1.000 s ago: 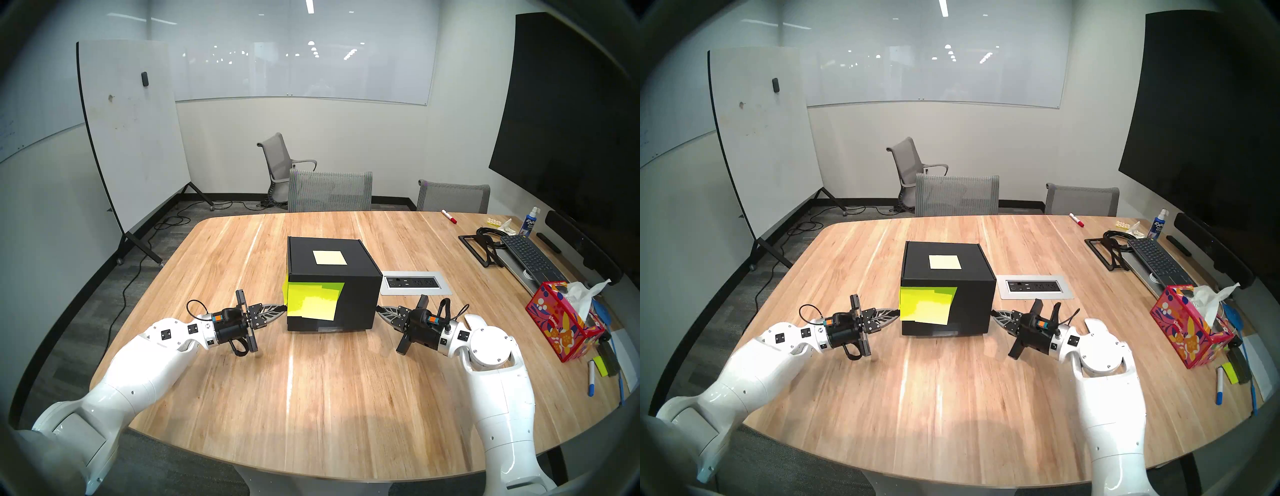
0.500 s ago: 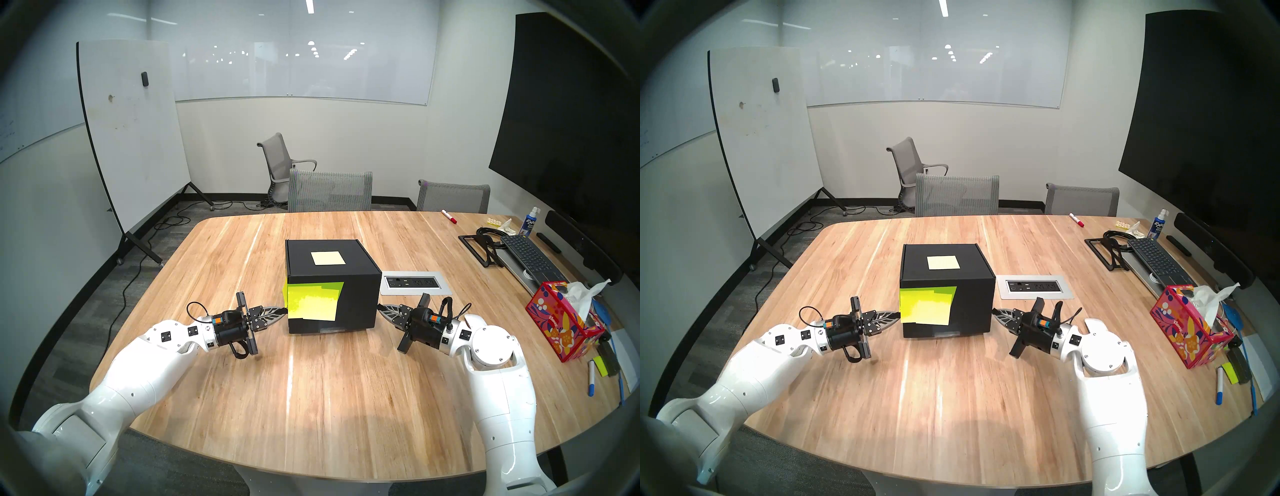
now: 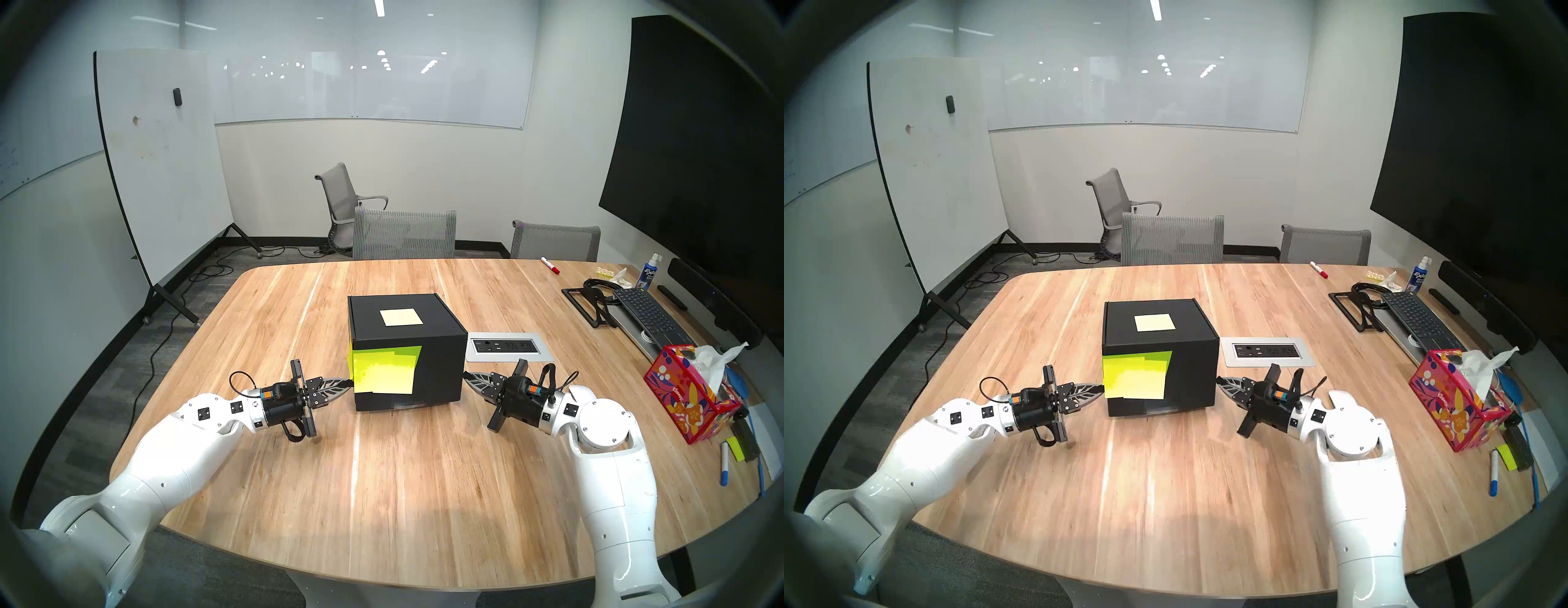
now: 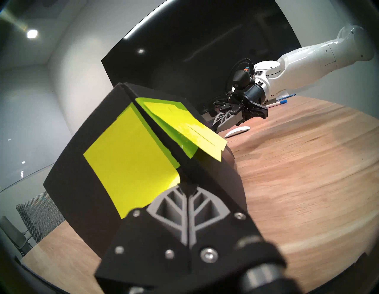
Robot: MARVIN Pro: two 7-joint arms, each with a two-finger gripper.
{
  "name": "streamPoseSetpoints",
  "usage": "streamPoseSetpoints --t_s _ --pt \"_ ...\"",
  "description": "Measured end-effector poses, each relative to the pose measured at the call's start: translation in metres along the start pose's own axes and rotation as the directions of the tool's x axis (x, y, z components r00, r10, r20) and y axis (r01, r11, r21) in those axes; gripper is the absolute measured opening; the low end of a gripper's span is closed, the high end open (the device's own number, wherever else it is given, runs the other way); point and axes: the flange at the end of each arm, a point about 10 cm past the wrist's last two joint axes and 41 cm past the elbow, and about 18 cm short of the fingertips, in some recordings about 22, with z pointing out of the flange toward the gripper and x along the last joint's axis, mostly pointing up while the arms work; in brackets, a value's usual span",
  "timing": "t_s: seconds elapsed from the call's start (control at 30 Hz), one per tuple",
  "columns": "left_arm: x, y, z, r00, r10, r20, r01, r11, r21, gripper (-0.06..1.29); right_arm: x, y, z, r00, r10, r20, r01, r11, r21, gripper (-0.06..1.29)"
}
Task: Open the box and place the mouse inside
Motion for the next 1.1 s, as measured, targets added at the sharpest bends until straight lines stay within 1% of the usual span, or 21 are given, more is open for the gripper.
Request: streamPoseSetpoints --t_s 0.17,0.43,0.83,1.1 --pt "-0.008 0.002 -0.002 1.000 -0.010 0.024 0.009 1.000 0.017 -0.02 -0.005 -0.006 0.004 1.000 0.016 0.006 -0.016 1.000 0.004 -0.03" --pt "-0.019 0.006 -0.006 0.998 -0.020 0.058 0.018 1.000 0.023 -0.02 -0.015 -0.016 0.011 0.999 0.042 0.020 -0.042 0.999 0.004 -0.03" --pt "-0.029 0.005 -0.010 0.996 -0.025 0.091 0.022 0.999 0.036 -0.02 -0.016 -0.021 0.017 0.999 0.046 0.027 -0.046 0.999 0.010 -0.03" --pt "-0.032 0.000 -0.012 0.994 -0.020 0.110 0.015 0.999 0.045 -0.02 -0.016 -0.022 0.022 0.998 0.051 0.035 -0.052 0.998 0.021 -0.03"
